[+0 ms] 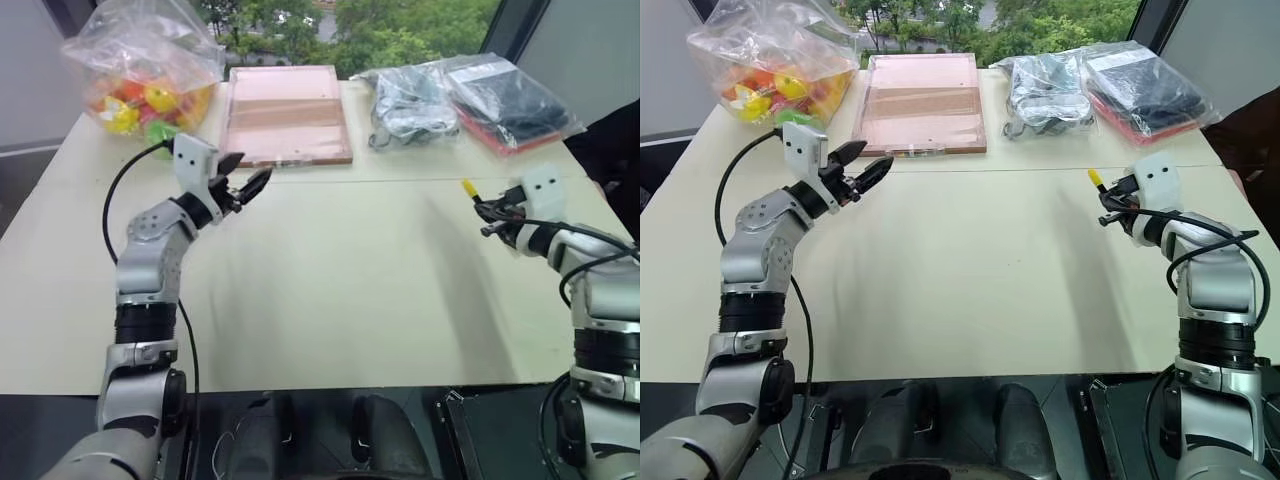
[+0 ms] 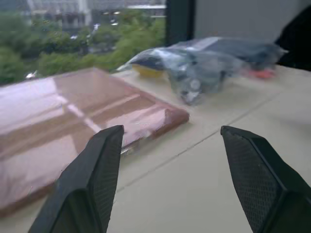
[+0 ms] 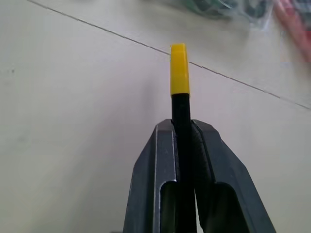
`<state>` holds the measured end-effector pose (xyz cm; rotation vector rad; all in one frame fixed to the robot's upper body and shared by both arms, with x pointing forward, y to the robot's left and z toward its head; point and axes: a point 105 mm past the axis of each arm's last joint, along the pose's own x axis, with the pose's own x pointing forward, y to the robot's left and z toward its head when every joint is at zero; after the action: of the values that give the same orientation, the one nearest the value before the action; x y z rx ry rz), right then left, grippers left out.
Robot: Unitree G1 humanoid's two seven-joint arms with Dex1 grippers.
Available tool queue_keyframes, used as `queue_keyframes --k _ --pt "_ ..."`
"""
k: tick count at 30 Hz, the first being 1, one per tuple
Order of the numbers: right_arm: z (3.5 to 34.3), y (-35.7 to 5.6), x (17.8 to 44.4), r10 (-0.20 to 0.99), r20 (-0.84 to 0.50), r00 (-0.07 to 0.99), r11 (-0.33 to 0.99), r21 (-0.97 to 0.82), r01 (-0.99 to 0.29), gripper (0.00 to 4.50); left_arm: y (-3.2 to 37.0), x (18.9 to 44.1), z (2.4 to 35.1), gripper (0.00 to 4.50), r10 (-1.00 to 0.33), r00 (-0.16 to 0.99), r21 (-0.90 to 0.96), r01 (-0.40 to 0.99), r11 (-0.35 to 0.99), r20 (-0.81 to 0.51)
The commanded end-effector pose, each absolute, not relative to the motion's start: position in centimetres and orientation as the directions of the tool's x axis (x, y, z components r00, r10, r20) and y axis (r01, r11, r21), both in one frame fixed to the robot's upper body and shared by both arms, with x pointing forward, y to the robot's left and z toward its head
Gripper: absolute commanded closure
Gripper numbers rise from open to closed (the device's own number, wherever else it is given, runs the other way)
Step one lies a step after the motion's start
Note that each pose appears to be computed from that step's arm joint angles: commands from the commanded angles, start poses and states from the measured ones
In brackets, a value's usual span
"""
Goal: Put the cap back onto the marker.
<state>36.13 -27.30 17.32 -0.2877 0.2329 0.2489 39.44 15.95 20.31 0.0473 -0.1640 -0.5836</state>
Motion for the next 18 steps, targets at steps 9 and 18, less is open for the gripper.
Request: queue_keyframes --k 9,18 --pt "14.2 -27.0 34.2 0.161 -0.266 0.950 0.952 -0.212 -0.221 3.54 19.4 37.1 15.8 1.14 -0.181 0.983 -0.054 0.183 0.982 0.043" --pt "15.0 -28.0 34.8 0.133 -0.226 0.965 0.959 -0.218 -0.183 0.04 19.7 36.8 15.2 1.14 -0.152 0.988 -0.029 0.153 0.988 0.041"
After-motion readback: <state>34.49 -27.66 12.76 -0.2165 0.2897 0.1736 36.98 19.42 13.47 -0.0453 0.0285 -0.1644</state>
